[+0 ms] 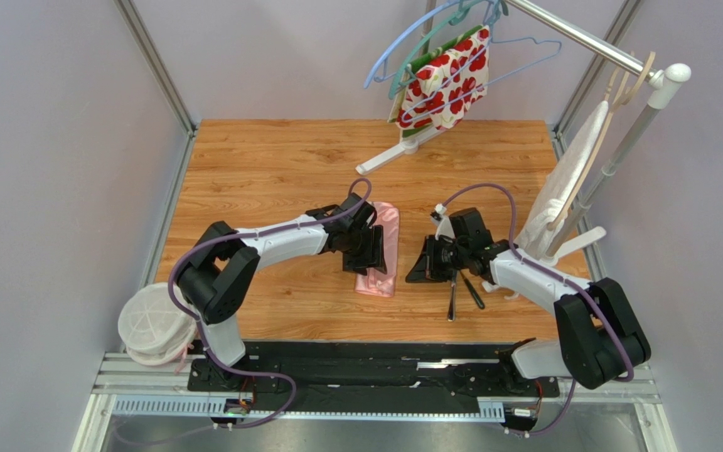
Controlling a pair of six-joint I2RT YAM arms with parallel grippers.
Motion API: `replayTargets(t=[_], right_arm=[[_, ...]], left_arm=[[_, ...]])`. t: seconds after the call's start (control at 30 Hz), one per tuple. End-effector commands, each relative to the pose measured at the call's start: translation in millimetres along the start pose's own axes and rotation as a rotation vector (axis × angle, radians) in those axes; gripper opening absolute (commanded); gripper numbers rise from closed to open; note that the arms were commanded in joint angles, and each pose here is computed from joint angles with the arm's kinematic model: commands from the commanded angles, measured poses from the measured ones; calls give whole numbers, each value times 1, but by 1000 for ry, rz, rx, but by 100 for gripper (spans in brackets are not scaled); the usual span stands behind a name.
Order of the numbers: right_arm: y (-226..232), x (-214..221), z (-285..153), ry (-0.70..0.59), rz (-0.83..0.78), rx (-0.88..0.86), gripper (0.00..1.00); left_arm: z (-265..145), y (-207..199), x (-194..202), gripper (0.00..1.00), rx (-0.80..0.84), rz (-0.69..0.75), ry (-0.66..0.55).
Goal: Fold the napkin into a case and place the utensils inside
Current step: Fold the 2/3-rectangle-folded napkin at the center of the board.
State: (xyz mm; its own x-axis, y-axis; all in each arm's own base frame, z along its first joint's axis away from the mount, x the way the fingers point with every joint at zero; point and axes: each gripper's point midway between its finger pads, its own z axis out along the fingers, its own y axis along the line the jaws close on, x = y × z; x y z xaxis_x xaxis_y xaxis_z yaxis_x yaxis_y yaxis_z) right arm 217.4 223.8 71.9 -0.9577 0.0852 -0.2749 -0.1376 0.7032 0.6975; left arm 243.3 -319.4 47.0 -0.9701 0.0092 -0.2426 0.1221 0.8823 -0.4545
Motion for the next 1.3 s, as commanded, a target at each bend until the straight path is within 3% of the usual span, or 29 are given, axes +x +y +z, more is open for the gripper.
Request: replayTargets(t=[0.0, 0.07, 0.23, 0.4, 0.53, 0.8, 1.0, 1.27], right_arm=[[8, -4, -1, -25, -28, -37, 0], [8, -3, -1, -25, -30, -37, 0], [9, 1, 1, -15, -30, -46, 0], [1, 13, 4, -14, 2, -48, 0], [10, 18, 11, -63, -19, -126, 0], [34, 19, 27, -151, -15, -201, 0], [45, -3, 39, -230, 0, -237, 0], [25, -16, 37, -289, -119, -76, 0]], left_arm=[[7, -12, -5, 62, 49, -4, 3], [9, -13, -6, 61, 53, -7, 5], [13, -23, -11, 48, 98, -20, -5], [13, -28, -23, 19, 136, -58, -34], [11, -34, -39, 8, 228, -144, -68], [-1, -31, -58, 0, 228, -241, -192], [7, -36, -58, 0, 265, -269, -165], [-11, -57, -68, 0, 348, -266, -161]])
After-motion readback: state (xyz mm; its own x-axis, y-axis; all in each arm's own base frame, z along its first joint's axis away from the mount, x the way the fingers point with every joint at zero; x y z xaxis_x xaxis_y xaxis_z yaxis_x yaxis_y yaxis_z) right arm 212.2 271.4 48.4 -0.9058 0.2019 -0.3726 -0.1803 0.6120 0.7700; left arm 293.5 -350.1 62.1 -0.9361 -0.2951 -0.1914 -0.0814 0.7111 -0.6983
